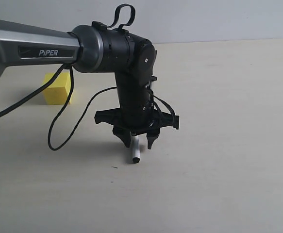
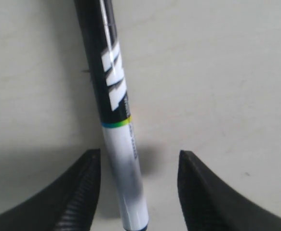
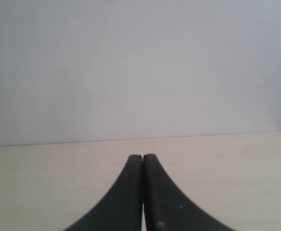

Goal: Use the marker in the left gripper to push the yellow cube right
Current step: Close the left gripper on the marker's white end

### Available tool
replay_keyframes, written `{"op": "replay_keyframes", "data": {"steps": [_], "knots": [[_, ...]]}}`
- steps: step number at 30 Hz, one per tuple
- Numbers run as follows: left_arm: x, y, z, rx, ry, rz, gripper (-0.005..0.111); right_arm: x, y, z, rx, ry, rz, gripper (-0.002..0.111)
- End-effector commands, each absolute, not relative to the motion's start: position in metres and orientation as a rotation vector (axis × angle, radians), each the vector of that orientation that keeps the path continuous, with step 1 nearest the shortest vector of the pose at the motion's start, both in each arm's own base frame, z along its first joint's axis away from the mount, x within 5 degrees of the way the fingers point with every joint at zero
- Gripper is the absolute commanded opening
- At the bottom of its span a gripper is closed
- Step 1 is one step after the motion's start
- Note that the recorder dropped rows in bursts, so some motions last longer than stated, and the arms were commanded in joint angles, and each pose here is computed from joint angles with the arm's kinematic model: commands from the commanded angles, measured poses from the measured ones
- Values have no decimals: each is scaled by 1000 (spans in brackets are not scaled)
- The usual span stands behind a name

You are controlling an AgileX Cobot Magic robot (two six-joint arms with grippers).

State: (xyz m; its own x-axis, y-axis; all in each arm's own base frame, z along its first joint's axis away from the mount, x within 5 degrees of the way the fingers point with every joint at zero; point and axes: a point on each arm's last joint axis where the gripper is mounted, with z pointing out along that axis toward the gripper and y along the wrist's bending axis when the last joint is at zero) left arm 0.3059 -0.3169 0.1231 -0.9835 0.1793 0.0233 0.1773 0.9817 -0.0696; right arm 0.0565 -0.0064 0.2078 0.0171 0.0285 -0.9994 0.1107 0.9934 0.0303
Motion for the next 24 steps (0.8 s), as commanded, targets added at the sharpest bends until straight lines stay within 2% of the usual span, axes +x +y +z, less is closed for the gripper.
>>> {"op": "replay_keyframes", "data": {"steps": [1, 24], "knots": [[307, -317, 123, -269, -3108, 95, 50, 56, -7, 207, 114, 1546, -72, 0], [307, -316, 118, -237, -3108, 78, 49, 56, -7, 207, 114, 1546, -72, 0]]}}
